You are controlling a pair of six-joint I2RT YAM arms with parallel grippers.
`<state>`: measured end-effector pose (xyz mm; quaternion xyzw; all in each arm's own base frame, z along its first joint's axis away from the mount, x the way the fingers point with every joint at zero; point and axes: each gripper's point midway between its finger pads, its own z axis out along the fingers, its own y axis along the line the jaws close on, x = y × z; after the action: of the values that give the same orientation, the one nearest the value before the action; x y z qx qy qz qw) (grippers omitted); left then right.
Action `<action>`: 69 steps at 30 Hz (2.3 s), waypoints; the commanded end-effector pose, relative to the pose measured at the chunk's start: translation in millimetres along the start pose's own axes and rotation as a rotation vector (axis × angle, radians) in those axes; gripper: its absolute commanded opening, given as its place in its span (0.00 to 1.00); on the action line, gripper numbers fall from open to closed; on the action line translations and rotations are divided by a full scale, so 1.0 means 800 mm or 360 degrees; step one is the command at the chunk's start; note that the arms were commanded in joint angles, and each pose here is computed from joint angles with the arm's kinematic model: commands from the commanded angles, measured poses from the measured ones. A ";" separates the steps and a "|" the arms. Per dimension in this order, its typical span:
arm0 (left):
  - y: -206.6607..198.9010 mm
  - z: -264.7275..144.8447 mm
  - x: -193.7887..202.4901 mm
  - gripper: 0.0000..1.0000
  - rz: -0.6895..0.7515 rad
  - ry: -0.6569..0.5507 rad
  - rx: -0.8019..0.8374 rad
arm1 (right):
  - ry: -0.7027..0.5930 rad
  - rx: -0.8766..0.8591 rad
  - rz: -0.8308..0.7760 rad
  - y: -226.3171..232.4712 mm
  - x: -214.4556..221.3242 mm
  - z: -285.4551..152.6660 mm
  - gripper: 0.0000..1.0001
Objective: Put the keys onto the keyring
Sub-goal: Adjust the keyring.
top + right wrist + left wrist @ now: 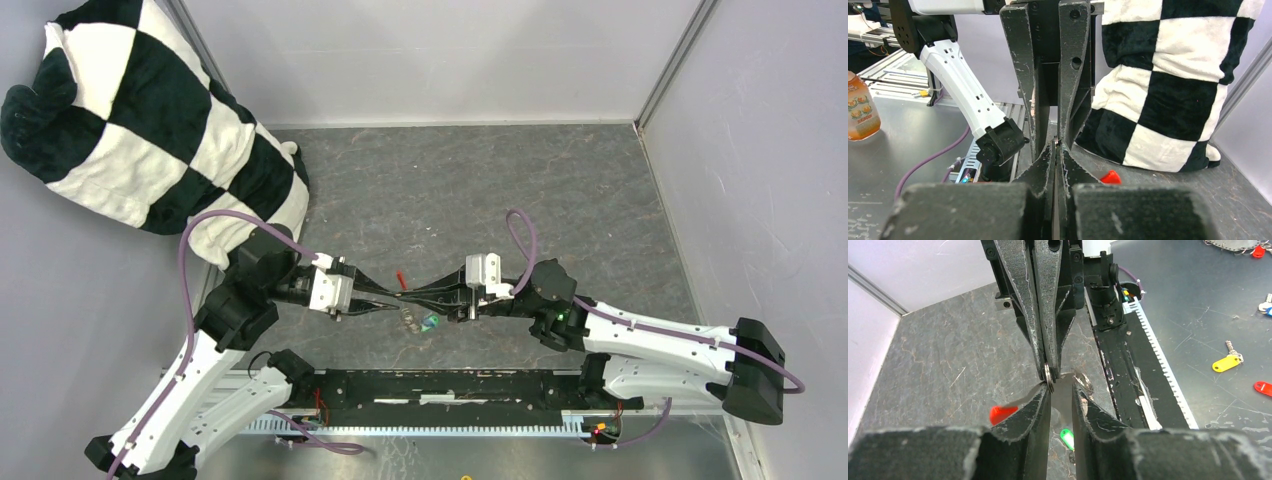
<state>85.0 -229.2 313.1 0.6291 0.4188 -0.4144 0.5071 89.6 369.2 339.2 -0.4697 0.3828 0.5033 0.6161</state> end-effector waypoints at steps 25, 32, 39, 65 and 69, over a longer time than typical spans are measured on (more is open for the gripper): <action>0.007 -0.008 -0.001 0.02 0.0152 0.0048 -0.0075 | 0.0156 -0.0026 -0.0111 -0.004 -0.018 -0.008 0.40; 0.010 -0.010 0.007 0.02 0.0331 0.0121 -0.0029 | 0.0516 -0.0103 -0.0206 -0.012 -0.003 -0.012 0.57; 0.017 -0.010 0.010 0.02 0.0384 0.0175 -0.0011 | 0.0678 -0.0196 -0.0258 -0.013 0.006 -0.008 0.51; 0.026 -0.008 0.018 0.02 0.0367 0.0228 -0.0036 | 0.0687 -0.0195 -0.0231 -0.021 0.016 0.021 0.24; 0.025 -0.008 0.012 0.02 0.0357 0.0210 -0.0033 | 0.0708 -0.0131 -0.0248 -0.029 0.020 0.016 0.01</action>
<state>109.9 -221.3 283.8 0.6884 0.4210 -0.3160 0.4991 107.7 380.7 303.7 -0.6461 0.4608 0.3569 0.4929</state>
